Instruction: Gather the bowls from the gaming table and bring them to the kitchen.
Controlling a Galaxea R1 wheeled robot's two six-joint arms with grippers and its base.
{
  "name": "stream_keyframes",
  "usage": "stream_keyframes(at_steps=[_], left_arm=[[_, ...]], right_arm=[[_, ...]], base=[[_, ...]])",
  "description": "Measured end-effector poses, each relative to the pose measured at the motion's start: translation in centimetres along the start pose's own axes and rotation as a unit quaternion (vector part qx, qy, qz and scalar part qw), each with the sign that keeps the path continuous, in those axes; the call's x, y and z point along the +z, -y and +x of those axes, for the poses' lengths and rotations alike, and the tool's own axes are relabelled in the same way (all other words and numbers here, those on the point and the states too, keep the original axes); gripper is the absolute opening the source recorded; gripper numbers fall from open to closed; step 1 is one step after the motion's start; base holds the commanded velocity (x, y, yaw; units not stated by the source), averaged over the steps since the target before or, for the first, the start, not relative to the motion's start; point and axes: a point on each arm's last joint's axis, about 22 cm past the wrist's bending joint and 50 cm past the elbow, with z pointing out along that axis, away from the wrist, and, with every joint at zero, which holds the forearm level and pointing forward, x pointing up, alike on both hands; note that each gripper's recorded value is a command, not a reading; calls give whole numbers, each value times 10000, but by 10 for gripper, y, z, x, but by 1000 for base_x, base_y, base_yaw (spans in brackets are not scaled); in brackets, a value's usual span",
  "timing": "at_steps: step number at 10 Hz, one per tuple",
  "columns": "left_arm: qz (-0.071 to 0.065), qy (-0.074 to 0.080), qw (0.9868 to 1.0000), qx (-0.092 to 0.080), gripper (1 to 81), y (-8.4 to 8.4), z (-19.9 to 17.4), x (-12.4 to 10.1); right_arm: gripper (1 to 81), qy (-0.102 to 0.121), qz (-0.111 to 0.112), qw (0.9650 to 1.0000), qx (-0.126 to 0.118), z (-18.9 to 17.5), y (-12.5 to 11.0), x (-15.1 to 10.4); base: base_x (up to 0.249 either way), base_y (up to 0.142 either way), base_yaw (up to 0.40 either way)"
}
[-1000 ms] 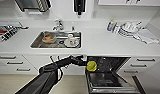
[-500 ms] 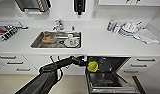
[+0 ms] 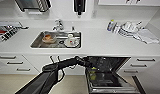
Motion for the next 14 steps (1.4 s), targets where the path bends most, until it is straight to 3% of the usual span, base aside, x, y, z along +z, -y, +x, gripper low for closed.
stream_keyframes(at_steps=[1, 3, 4, 5, 6, 7, 8, 9, 10, 11, 12, 13, 14], left_arm=[[-6, 28, 10000, -5, 811, 1, -1, -1], [-151, 331, 9993, -121, 811, 1, -31, 6], [-319, 573, 9975, -270, 811, -2, -67, 20], [-527, 812, 9946, -381, 811, -11, -100, 33], [-670, 919, 9928, -376, 811, -19, -114, 36], [-651, 916, 9929, -387, 811, -8, -117, 24], [-358, 810, 9946, -550, 811, 37, -125, -5], [93, 723, 9937, -852, 811, 102, -156, -44], [533, 726, 9891, -1163, 811, 160, -208, -79], [671, 905, 9829, -1456, 811, 182, -273, -91], [570, 1145, 9786, -1613, 811, 178, -330, -86], [471, 1257, 9769, -1663, 811, 169, -366, -78], [608, 1237, 9755, -1714, 811, 177, -398, -84]], right_arm=[[10, 0, 2, 10000, 1, 0, 0, 0], [10, -6, -14, 10000, -6, 1, -2, -1], [10, -31, -17, 10000, -17, 7, -3, 0], [10, -86, -17, 10000, -37, 16, -4, 0], [10, -133, -27, 9999, -44, 25, -6, 0], [10, -159, -50, 9999, -24, 30, -10, -1], [10, -181, -81, 9998, -32, 36, -15, -2], [10, -212, -102, 9997, -27, 41, -18, -3], [10, -231, -93, 9997, -24, 45, -16, -2], [10, -246, -80, 9997, -27, 48, -14, -1], [10, -254, -79, 9996, -12, 49, -14, -1], [10, -251, -87, 9996, -11, 49, -15, -2], [10, -252, -88, 9996, -9, 49, -15, -2]], base=[[0, 0, 0], [0, 0, 0], [0, 0, 0], [0, 0, 0], [0, 0, 0], [0, 0, 0], [0, 0, 0], [0, 0, 0], [0, 0, 0], [0, 0, 0], [0, 0, 0], [0, 0, 0], [0, 0, 0]])
